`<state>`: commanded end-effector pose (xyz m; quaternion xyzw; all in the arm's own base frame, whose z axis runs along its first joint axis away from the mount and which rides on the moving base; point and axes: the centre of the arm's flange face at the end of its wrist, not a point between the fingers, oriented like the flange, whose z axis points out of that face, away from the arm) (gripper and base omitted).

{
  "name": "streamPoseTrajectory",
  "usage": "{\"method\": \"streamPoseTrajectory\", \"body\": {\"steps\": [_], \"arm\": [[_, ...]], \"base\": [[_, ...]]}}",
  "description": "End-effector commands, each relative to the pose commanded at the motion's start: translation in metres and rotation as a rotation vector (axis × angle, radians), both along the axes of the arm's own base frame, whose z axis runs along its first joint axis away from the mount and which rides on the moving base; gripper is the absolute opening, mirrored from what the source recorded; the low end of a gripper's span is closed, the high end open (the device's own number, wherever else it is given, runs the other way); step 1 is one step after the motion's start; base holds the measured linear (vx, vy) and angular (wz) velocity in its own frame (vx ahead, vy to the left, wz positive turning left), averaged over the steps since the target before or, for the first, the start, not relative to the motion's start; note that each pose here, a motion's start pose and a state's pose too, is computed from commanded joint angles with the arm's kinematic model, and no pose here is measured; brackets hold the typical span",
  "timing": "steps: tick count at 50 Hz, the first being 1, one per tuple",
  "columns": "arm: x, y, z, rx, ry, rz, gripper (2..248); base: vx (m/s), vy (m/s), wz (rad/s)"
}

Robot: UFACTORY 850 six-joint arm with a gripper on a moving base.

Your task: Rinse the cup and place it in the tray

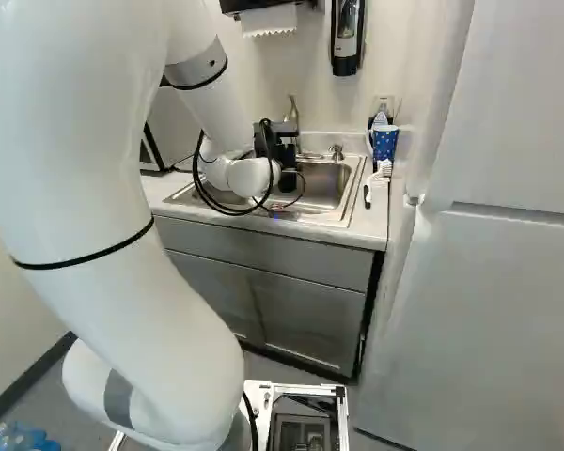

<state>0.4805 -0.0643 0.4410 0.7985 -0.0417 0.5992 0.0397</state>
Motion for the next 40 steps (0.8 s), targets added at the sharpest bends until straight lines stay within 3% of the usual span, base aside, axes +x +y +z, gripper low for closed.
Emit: {"method": "streamPoseTrajectory", "body": {"steps": [40], "arm": [[0.0014, 0.0040, 0.0000, 0.000, 0.000, 0.009, 125]], "base": [[0.000, 0.000, 0.000]]}}
